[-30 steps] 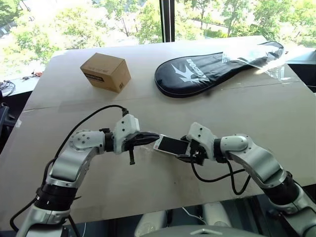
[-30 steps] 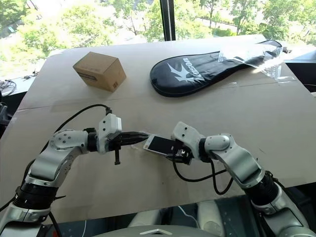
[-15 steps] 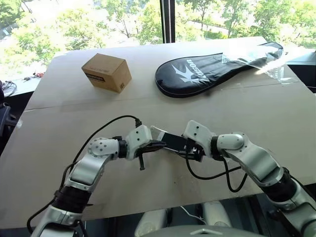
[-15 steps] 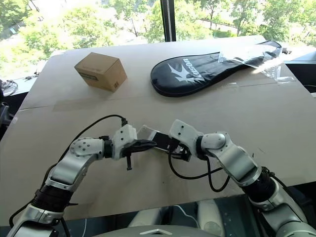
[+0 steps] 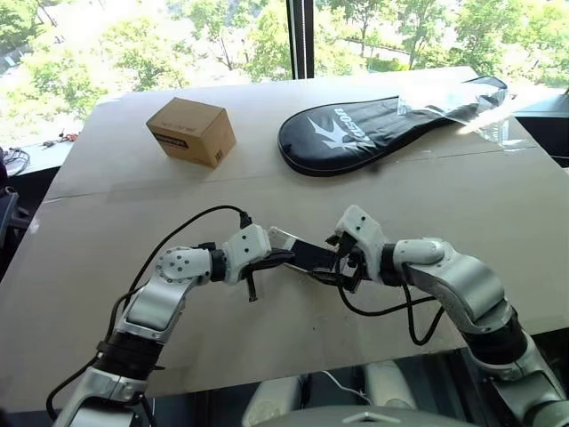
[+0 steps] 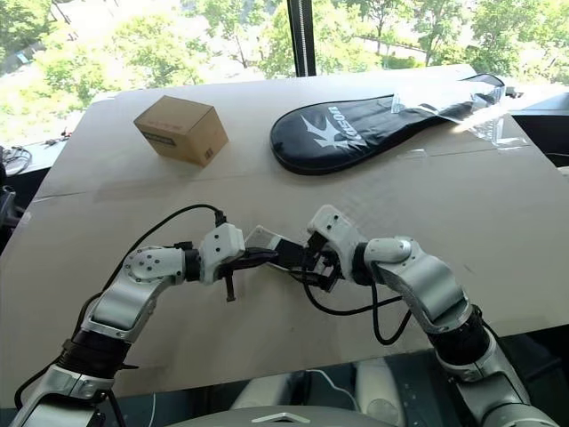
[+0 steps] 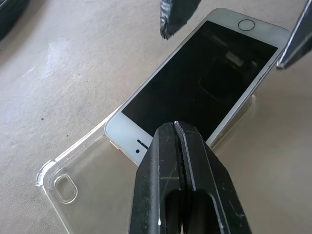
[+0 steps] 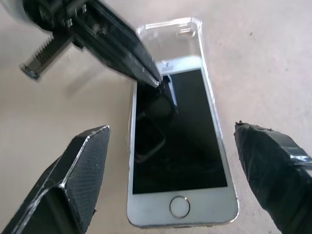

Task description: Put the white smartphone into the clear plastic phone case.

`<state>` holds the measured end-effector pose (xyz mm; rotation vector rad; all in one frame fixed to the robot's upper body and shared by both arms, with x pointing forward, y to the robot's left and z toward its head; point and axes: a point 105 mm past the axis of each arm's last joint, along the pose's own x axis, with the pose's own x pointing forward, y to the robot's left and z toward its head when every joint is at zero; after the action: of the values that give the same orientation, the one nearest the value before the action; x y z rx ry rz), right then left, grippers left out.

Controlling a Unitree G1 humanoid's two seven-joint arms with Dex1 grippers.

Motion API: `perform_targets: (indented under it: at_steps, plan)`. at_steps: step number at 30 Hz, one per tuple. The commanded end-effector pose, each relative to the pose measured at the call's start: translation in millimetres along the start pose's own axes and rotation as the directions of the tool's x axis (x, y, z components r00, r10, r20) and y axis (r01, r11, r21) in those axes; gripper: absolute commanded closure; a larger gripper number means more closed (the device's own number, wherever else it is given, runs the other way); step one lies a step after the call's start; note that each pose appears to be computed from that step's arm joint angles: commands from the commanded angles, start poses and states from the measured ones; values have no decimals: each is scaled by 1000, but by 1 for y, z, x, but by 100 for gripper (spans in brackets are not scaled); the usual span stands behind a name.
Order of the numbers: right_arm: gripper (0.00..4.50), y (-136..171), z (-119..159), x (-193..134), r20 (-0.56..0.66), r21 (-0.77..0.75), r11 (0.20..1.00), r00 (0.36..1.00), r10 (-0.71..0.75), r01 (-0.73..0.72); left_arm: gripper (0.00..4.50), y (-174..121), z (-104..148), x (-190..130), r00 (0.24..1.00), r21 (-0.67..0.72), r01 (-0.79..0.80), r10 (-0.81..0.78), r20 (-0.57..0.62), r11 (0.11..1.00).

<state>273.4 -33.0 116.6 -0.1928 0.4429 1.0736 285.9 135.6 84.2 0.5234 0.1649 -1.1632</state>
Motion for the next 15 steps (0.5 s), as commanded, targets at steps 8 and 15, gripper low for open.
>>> perform_targets:
  at_steps: [8,15]
  plan:
    - [249,-10,-21,-55,-152,-97,994,988,29,-44,450,11,15,-3,997,-26,-57,58,58,998]
    - [442,-14,-32,-44,-204,-144,989,979,4,-34,450,76,30,-27,954,-24,-291,292,63,956]
